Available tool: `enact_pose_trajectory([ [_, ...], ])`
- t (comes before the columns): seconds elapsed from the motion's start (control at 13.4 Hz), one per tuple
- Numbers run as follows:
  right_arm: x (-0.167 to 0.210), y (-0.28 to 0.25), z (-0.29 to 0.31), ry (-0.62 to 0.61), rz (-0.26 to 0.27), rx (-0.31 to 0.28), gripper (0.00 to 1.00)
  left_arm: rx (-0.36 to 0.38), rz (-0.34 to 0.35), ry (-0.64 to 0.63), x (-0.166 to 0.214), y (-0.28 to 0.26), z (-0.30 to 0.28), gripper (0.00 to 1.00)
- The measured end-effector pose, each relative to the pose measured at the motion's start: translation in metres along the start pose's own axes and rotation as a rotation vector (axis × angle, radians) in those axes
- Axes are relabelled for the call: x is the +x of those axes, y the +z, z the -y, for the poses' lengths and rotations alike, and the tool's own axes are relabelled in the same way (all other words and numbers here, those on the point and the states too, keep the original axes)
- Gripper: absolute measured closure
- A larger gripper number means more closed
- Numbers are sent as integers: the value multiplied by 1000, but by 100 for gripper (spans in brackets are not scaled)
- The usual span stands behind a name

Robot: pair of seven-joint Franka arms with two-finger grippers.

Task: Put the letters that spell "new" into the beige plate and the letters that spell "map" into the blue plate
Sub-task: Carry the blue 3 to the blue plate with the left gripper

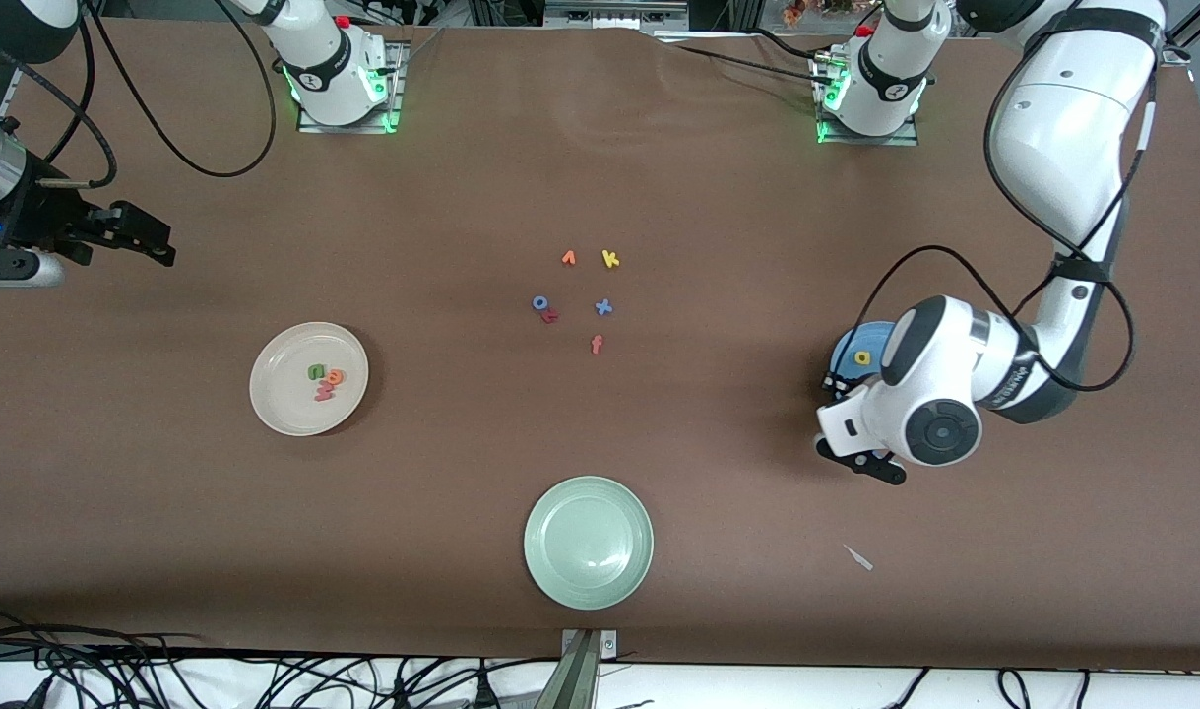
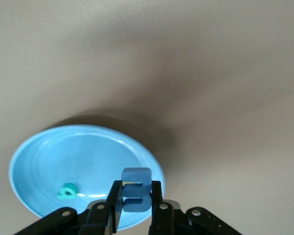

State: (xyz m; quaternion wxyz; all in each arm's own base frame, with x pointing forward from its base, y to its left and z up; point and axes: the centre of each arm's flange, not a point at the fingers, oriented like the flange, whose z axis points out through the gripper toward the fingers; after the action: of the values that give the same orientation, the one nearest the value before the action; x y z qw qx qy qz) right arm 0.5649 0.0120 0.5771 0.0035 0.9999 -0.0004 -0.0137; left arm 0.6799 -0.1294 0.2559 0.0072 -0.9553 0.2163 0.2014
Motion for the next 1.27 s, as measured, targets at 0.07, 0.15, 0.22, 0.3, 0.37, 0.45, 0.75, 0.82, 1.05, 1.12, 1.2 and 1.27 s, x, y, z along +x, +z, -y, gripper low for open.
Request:
enact_pose_trajectory([
  [0.07,0,0,0,1,-2,0,0,-8,-3,53,-4,1,15,73],
  [0.15,0,0,-1,1,-4,0,0,-15,-8,94,-7,4,29,73],
  [0.22,1,0,-1,1,-5,0,0,-22,-15,125,-10,8,41,73],
  [0.3,1,0,-1,1,-5,0,0,-28,-21,149,-12,15,50,73],
  [0.37,1,0,-1,1,-5,0,0,-32,-25,164,-13,22,55,73],
  [0.45,1,0,-1,1,-4,0,0,-35,-26,173,-13,29,56,73],
  [0.75,3,4,-1,1,2,-1,0,-38,-47,198,-9,65,45,73],
  [0.82,3,5,-1,1,3,-1,0,-41,-45,199,-10,71,44,73],
  [1.05,4,5,-1,2,4,-1,0,-44,-47,194,-11,74,47,69],
  [1.12,4,5,-1,1,4,-1,0,-44,-47,194,-11,74,48,69],
  [1.2,4,5,-1,2,4,-1,0,-43,-47,194,-11,74,47,62],
  [1.27,4,5,-1,2,4,-1,0,-43,-48,194,-11,74,47,54],
])
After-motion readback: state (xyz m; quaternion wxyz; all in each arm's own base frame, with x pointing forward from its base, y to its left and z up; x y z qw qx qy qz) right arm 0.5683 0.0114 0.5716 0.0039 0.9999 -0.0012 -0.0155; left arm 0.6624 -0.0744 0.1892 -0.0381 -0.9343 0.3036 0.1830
